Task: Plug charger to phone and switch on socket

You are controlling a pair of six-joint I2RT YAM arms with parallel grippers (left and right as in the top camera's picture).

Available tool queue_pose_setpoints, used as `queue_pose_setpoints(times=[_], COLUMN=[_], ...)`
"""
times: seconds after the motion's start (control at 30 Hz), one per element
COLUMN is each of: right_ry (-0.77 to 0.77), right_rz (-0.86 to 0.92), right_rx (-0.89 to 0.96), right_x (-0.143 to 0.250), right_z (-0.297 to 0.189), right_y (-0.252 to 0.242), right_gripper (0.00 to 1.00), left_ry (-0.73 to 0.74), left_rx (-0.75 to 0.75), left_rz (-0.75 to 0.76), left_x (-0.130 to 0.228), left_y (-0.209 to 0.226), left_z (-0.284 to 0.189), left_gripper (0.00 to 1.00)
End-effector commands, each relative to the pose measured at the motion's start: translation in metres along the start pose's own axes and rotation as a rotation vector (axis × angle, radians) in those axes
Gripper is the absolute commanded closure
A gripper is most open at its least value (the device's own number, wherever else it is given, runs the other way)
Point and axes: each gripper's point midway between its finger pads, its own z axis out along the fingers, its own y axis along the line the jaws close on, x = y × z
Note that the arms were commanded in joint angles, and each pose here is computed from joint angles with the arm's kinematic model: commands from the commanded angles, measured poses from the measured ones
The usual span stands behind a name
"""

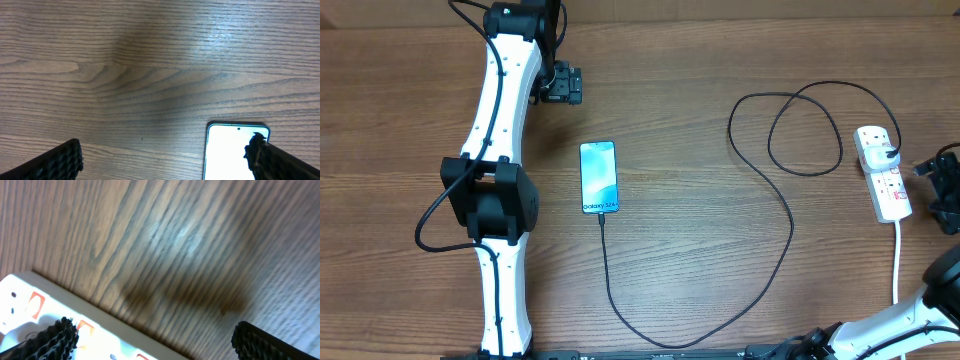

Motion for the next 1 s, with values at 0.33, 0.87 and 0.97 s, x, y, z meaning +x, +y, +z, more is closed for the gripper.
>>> queue_pose_setpoints(times=[0.33,0.87,0.97], right_ry=[-0.030,-0.052,-0.040], right_rz=[-0.107,-0.131,-0.131], right_rx=[0.074,0.104,0.108], right_x=[0.006,0.004,0.007], right_z=[-0.010,-0.007,-0.004], right_y=[0.016,0.020,0.019], right_gripper=[0.02,0.00,0.00], left_ry=[-0.026,-0.026,-0.026], left_rx=[-0.008,-0.007,-0.008], left_rz=[-0.018,-0.018,-0.018], left_x=[-0.003,-0.003,-0.003], left_y=[0.002,0.001,0.002], left_z=[-0.009,-0.009,-0.009], left_gripper=[0.00,0.00,0.00])
